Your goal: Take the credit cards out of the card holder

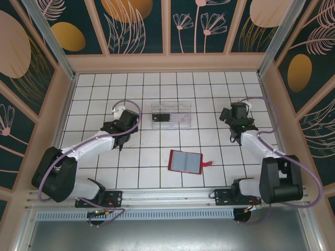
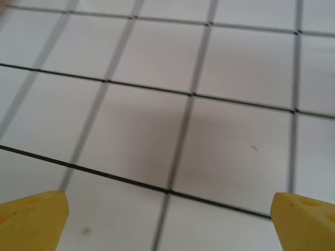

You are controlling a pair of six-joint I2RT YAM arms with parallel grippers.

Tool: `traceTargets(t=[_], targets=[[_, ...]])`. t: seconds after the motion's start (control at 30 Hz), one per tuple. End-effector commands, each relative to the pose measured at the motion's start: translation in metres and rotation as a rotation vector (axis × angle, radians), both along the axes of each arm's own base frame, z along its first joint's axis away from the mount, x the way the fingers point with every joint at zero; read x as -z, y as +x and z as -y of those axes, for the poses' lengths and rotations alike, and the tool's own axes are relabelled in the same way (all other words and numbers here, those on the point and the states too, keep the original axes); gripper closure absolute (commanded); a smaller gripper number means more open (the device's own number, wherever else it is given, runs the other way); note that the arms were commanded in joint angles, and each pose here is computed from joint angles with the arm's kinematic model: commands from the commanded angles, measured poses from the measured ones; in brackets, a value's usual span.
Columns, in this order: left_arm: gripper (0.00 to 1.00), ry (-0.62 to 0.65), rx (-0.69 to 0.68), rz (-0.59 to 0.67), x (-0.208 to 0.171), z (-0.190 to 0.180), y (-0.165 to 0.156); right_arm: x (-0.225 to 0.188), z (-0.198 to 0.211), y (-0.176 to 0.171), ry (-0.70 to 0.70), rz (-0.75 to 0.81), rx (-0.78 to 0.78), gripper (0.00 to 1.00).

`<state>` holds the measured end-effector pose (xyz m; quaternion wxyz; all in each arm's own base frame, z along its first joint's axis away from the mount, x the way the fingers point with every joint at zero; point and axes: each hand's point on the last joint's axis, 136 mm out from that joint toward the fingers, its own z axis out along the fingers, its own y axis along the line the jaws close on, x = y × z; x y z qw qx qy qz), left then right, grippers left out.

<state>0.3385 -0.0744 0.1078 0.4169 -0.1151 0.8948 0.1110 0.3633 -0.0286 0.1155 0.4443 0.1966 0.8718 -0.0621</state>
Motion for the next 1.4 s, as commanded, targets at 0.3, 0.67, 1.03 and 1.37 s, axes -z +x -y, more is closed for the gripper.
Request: traceTargets(t=[0.3, 0.67, 1.03, 1.37], targets=[[0.02, 0.087, -0.28, 0.484, -0.062, -0.119, -0.009, -0.025, 0.026, 0.002, -0.043, 0.504, -0.076, 0.02], [0.02, 0.043, -0.131, 0.62, -0.047, -0.13, 0.006, -0.007, -0.012, 0.013, -0.083, 0.492, -0.269, 0.01], [0.01, 0.011, 0.049, 0.616, -0.034, -0.108, 0.035, -0.007, -0.012, 0.013, -0.083, 0.493, -0.27, 0.01], [0.01, -0.002, 0.119, 0.615, -0.029, -0.099, 0.036, -0.007, -0.012, 0.013, -0.083, 0.495, -0.269, 0.01]])
